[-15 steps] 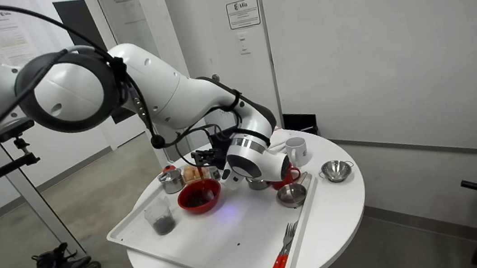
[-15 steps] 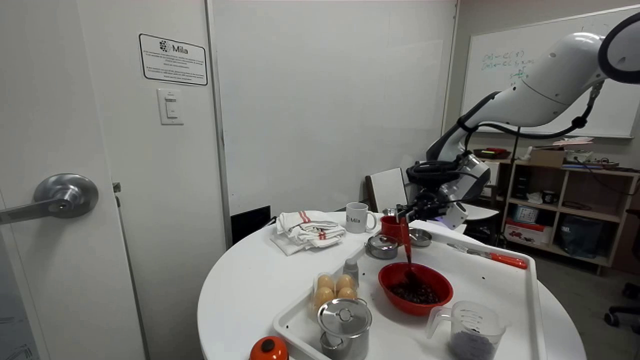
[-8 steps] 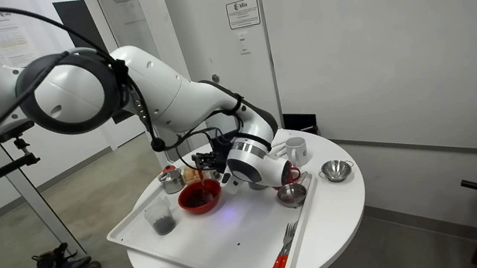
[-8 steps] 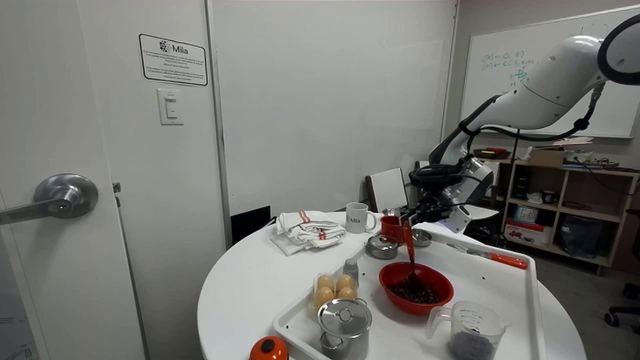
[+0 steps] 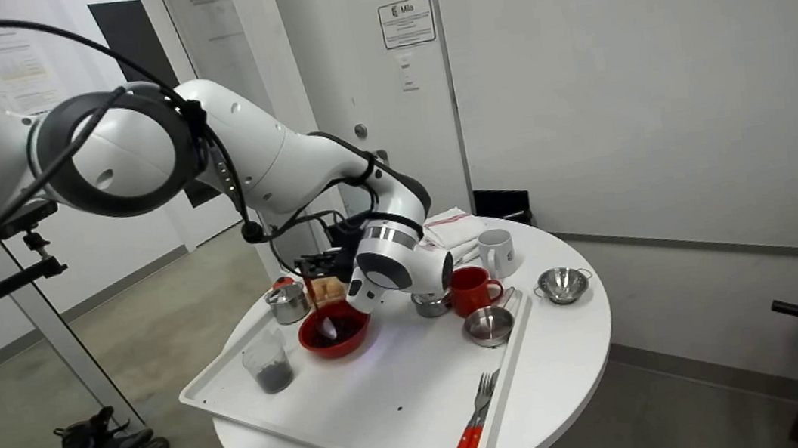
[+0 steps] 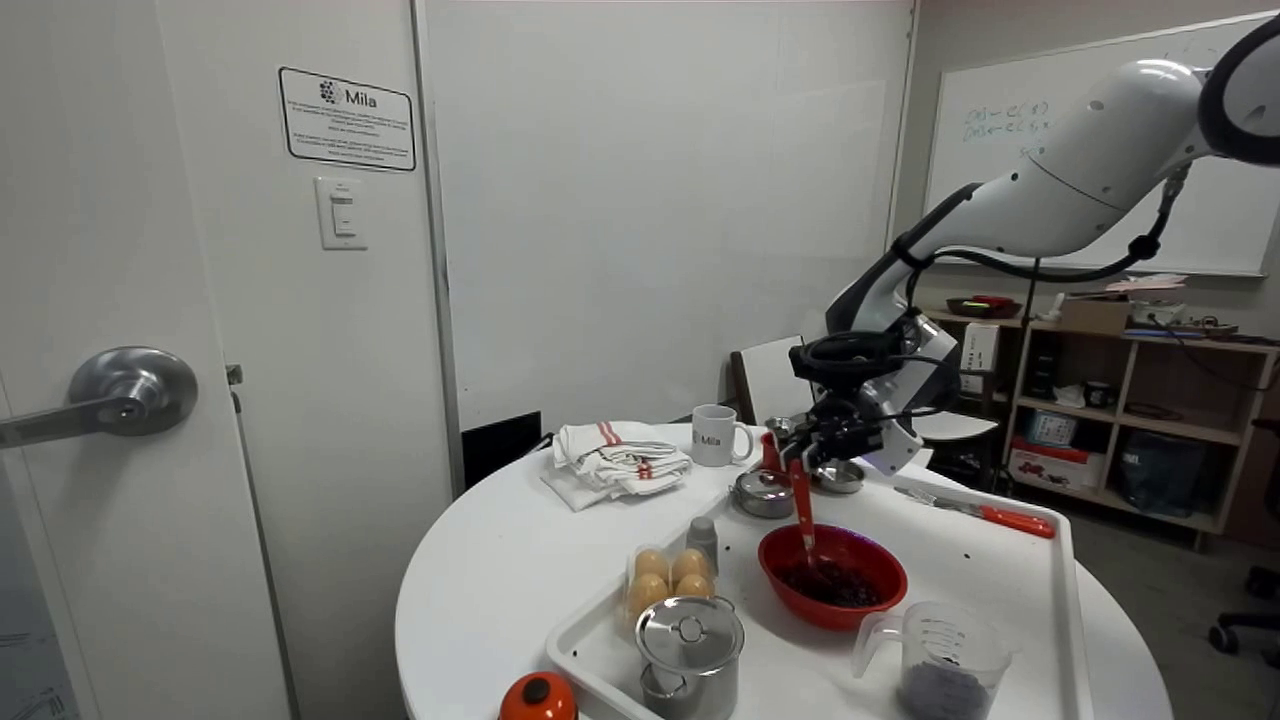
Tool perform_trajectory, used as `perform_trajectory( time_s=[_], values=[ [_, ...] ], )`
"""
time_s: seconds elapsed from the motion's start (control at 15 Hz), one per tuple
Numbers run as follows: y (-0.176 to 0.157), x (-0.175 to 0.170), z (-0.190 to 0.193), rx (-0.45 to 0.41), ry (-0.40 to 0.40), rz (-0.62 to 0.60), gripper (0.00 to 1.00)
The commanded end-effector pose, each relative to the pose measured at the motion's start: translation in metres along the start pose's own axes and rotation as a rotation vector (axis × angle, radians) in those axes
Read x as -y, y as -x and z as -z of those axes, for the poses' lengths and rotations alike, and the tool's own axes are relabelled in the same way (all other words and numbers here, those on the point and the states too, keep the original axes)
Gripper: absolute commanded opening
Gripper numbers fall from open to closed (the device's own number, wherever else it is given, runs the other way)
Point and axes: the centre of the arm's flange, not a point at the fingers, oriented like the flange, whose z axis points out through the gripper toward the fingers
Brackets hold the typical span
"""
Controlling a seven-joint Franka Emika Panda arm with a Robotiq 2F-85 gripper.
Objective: Use the spoon to stir the contents in the orange bowl
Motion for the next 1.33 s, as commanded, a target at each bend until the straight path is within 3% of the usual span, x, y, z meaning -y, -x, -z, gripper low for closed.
perform_trajectory(
  time_s=[0.0, 0.27, 0.8, 1.27],
  values=[
    [0.011, 0.008, -0.019, -0.035, 0.053, 0.006, 0.05],
    [0.011, 0.013, -0.017, -0.033, 0.058, 0.002, 0.05],
    [-0.010, 0.001, 0.055, 0.041, -0.093, -0.030, 0.05],
    [-0.012, -0.015, 0.091, 0.085, -0.192, -0.012, 0.05]
  ],
)
